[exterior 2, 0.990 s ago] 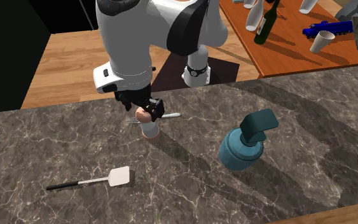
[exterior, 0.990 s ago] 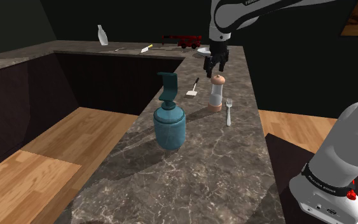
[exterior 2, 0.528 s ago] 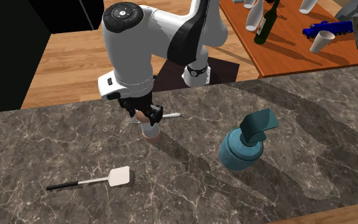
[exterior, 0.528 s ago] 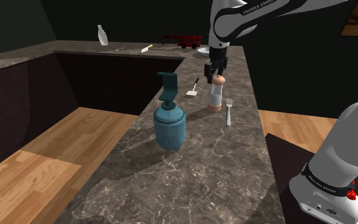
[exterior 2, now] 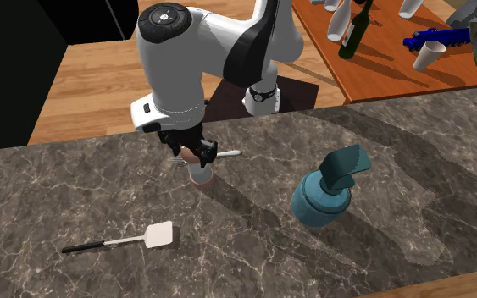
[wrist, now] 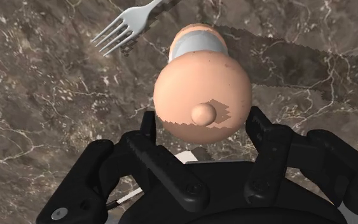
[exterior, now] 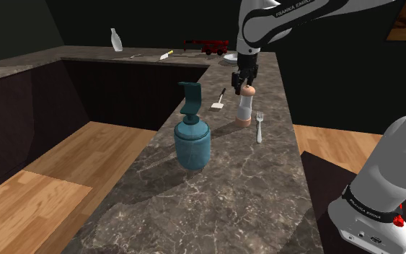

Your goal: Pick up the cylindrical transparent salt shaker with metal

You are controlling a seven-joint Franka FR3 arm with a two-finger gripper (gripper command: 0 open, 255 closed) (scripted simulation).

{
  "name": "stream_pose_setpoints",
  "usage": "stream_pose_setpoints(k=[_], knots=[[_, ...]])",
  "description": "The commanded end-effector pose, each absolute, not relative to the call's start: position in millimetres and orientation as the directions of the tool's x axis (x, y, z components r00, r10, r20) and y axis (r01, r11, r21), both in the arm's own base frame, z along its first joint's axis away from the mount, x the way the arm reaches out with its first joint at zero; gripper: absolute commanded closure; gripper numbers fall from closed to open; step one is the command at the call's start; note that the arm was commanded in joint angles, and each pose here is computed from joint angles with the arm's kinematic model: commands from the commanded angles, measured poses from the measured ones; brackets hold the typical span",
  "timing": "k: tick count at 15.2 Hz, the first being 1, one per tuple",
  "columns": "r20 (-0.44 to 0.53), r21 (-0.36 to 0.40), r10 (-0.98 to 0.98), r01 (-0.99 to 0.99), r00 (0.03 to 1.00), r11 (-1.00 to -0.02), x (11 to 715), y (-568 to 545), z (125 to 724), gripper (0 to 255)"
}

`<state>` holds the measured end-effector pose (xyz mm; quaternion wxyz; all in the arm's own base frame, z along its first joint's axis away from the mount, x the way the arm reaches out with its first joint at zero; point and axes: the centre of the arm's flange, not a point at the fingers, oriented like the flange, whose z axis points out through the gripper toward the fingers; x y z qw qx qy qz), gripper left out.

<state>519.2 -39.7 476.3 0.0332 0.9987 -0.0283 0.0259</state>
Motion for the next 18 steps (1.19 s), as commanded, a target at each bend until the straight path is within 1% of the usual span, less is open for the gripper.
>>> stream_pose_setpoints(k=[1, 16, 18], knots=[[0.05, 0.065, -0.055, -0.058, 0.997, -0.996, 520.2, -40.3, 475.0, 255], [0.05, 0.065, -0.055, -0.058, 0.997, -0.996, 520.2, -40.3, 554.2, 255], [0.05, 0.065, -0.055, -0.058, 0.997, -0.996, 520.2, -40.3, 555.0, 255]])
